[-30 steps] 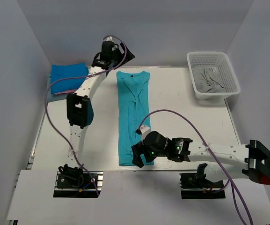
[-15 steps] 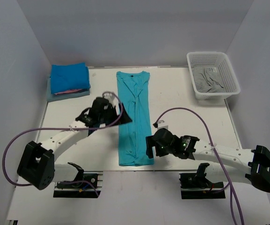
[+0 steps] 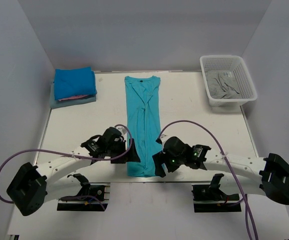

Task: Fold and stack the t-shirts
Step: Grab the bottom of the folded rectangular tshirt with both arms

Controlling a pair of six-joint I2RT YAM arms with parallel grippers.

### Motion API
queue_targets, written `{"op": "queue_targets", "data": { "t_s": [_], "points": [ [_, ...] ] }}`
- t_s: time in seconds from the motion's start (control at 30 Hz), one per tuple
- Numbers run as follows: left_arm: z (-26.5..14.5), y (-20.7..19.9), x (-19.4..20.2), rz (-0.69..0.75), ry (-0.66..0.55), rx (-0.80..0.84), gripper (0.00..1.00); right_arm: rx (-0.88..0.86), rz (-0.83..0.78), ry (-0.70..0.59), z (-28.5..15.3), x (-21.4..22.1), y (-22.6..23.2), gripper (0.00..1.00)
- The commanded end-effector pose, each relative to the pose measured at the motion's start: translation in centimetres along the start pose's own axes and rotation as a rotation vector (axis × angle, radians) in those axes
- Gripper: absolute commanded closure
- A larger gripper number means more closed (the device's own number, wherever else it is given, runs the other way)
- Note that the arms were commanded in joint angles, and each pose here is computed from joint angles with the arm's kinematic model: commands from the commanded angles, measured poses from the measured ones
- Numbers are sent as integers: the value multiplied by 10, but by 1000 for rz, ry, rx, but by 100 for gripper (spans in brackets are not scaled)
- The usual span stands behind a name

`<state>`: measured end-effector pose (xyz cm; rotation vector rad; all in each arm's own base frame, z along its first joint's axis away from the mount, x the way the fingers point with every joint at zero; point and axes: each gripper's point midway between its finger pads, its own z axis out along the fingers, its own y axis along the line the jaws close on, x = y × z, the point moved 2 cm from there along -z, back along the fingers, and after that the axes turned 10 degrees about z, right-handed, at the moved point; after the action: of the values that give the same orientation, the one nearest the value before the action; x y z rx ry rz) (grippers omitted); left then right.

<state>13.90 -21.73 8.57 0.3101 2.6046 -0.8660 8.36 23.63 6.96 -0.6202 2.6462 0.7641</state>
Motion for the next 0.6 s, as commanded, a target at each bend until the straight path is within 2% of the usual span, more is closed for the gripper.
{"op": "queue_targets", "data": {
  "t_s": [0.0, 0.17, 0.2, 0.4, 0.53, 0.57],
  "points": [
    [3, 9, 38, -38, 141, -62, 0, -77, -7, 21, 5, 4, 9, 10],
    [6, 10, 61, -42, 192, -80, 8, -89, 62, 43, 14, 13, 5, 10],
    [5, 12, 62, -55, 193, -96, 13, -81, 76, 48, 14, 13, 4, 10],
    [8, 33, 76, -48, 217, -233, 31, -82, 139, 60, 18, 20, 1, 10],
    [15, 33, 76, -26, 209, -240, 45, -80, 153, 82, 23, 24, -2, 21],
    [17, 40, 80, -27, 222, -269, 47, -96, 159, 94, 23, 26, 1, 27]
  ]
}}
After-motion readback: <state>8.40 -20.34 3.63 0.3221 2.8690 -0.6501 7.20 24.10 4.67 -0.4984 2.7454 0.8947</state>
